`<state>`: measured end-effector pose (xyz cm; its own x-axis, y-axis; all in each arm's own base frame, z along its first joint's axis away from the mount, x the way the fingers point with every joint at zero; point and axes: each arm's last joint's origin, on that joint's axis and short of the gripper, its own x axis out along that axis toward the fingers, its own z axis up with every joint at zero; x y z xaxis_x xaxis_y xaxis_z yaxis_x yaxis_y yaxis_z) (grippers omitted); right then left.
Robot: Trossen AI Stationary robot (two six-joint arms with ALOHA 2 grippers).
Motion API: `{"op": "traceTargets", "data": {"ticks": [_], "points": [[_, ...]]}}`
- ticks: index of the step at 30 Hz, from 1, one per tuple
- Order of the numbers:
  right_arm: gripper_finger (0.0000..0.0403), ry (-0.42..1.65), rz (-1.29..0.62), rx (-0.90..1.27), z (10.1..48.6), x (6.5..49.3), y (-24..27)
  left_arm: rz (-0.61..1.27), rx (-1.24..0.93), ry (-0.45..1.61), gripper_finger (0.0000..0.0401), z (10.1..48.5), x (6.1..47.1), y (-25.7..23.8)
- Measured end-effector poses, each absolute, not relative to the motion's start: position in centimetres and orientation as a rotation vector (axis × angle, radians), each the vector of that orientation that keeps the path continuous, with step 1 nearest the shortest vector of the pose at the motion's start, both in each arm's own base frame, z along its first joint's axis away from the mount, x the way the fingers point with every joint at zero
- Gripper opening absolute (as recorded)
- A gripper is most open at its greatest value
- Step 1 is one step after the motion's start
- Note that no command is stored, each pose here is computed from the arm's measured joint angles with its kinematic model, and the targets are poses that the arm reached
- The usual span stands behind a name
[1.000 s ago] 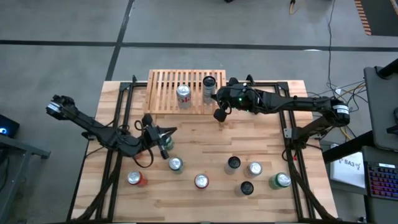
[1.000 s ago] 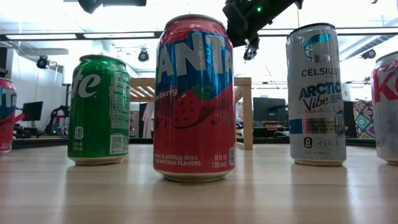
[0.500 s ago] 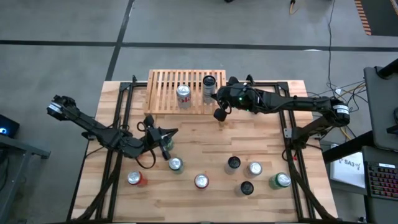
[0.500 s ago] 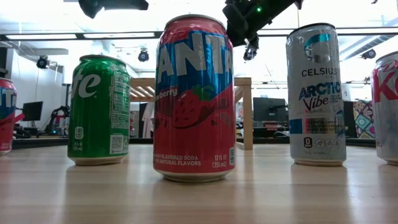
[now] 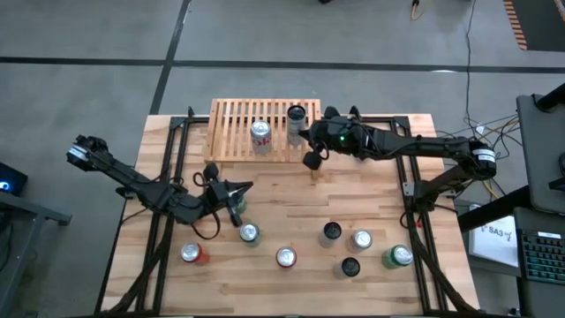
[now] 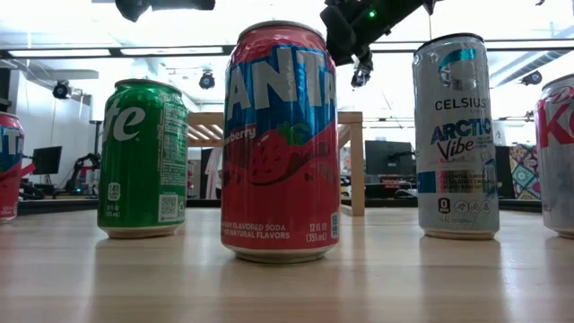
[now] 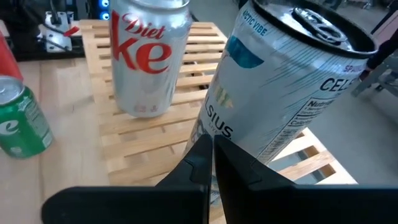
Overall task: Place canned beverage on shelf
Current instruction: Put the top blue soda can on the shelf
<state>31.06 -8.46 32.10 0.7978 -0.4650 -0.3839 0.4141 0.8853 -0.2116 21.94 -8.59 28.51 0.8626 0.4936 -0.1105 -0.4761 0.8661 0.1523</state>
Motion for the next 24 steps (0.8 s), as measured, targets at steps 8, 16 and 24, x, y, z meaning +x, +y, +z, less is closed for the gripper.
{"op": "traceTargets", "data": {"ticks": [8, 16, 24], "points": [[0.0009, 0.439, -0.493, -0.120, 31.87, 30.90, -9.09, 0.510, 0.152, 0.113, 0.0000, 29.14, 22.05, -8.58], [0.0009, 0.445, -0.464, -0.100, 31.77, 30.91, -8.92, 0.514, 0.035, 0.079, 0.0000, 29.19, 22.04, -8.57], [0.0009, 0.454, -0.457, -0.096, 31.68, 30.87, -8.89, 0.516, -0.060, 0.075, 0.0000, 28.37, 22.48, -8.88]]}}
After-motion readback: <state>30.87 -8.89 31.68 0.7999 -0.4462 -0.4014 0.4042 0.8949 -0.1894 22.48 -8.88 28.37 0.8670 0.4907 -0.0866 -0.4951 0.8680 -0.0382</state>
